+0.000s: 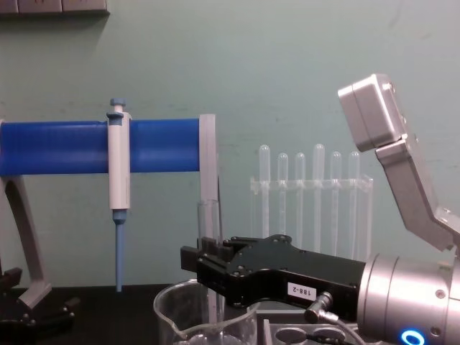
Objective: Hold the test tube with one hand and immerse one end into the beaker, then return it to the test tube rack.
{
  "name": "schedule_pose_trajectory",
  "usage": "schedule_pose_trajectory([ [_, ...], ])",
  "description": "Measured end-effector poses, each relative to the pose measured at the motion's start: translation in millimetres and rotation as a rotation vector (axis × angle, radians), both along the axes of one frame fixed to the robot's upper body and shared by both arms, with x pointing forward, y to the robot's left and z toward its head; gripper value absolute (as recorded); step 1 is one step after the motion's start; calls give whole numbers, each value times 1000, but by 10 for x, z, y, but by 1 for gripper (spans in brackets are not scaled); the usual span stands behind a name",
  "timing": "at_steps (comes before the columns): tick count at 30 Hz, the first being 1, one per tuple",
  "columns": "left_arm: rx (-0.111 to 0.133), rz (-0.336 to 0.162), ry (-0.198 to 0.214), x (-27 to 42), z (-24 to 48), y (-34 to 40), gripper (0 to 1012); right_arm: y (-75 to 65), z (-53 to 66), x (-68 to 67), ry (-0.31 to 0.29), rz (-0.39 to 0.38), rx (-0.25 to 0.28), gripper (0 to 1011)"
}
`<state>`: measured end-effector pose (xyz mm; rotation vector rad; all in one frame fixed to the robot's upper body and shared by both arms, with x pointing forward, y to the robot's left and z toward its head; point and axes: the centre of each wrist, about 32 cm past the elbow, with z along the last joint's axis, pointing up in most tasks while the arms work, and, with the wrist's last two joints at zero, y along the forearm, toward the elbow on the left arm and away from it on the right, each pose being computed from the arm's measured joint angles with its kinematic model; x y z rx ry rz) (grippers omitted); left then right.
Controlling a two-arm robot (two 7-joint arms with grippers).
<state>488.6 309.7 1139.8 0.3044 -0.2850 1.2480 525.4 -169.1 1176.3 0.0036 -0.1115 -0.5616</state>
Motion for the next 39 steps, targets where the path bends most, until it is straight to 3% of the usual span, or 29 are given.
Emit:
schedule_pose_trajectory([
  [39,0,0,0,0,0,0,1000,0,1,1,0,0,1,227],
])
